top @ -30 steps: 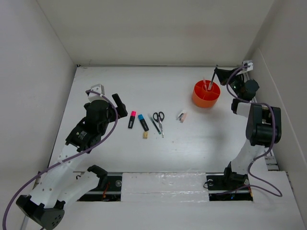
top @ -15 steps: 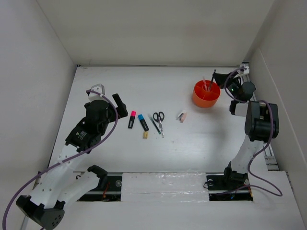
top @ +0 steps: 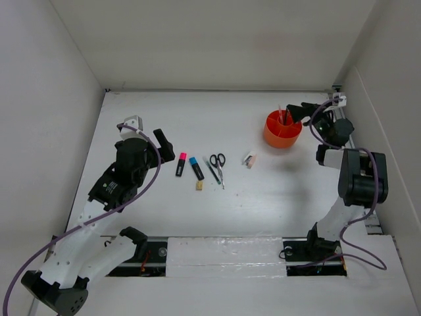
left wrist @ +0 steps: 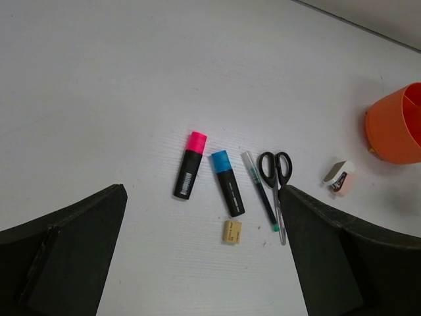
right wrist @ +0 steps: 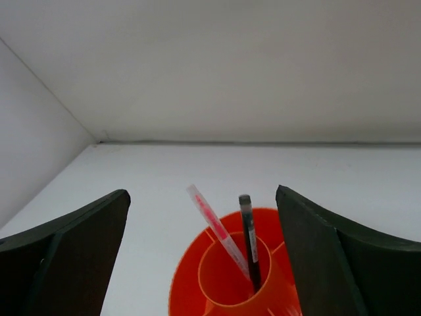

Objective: Sort the stationery into containers
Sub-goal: Place the pen in the storage box, then pick up the pen from the center of the board, then place the pen in the storage box, then pick up the stationery from the center of the board.

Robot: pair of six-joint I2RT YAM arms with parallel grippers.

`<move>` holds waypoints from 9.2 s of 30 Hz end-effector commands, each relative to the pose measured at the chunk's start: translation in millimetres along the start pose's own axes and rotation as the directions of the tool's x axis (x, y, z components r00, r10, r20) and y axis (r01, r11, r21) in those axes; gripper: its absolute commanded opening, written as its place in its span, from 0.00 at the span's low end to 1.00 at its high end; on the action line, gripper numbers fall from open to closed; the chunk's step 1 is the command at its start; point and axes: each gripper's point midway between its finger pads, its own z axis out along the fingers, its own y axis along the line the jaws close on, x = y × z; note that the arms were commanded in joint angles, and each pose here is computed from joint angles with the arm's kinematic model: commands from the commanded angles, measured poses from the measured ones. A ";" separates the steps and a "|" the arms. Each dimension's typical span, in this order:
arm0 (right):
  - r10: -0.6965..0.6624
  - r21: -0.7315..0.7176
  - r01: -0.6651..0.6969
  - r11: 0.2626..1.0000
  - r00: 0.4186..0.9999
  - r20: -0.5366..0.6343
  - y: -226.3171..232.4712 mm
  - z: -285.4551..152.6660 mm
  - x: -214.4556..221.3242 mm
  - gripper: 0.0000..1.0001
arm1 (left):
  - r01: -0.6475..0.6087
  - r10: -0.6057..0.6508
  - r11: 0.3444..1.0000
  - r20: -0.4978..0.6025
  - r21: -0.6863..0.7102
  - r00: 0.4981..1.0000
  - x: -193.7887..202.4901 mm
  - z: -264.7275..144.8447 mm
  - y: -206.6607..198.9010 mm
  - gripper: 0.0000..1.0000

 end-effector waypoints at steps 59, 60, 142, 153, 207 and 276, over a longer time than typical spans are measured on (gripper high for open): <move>-0.319 -0.191 0.342 0.920 0.371 -0.872 248.9 32.2 325.3 0.43 | 0.104 -0.084 0.973 0.108 -0.204 0.991 -19.8 -6.5 35.1 1.00; -0.319 -0.191 0.342 0.920 0.371 -0.872 248.8 32.2 325.3 0.40 | 0.104 -0.084 0.973 0.108 -0.204 0.991 -19.8 -6.5 35.1 1.00; -0.224 0.370 0.119 0.922 0.940 0.257 -22.9 37.4 -72.5 0.00 | 0.043 -0.037 0.993 0.052 -0.114 0.998 -12.3 5.8 14.7 1.00; -0.214 0.323 0.150 0.934 0.961 0.174 -19.4 33.6 -44.0 0.05 | 0.043 -0.037 0.993 0.052 -0.114 0.998 -12.3 5.8 14.7 1.00; -0.008 0.125 0.047 0.991 0.956 -0.294 283.3 -125.9 4.0 1.00 | -0.022 -0.012 0.999 -0.609 -0.049 0.793 222.2 71.2 -18.6 1.00; 0.186 -0.251 -0.263 0.932 0.938 -0.291 345.5 -169.9 69.2 0.90 | 0.185 -0.105 0.962 -0.355 0.200 0.929 94.9 -5.9 -122.3 0.00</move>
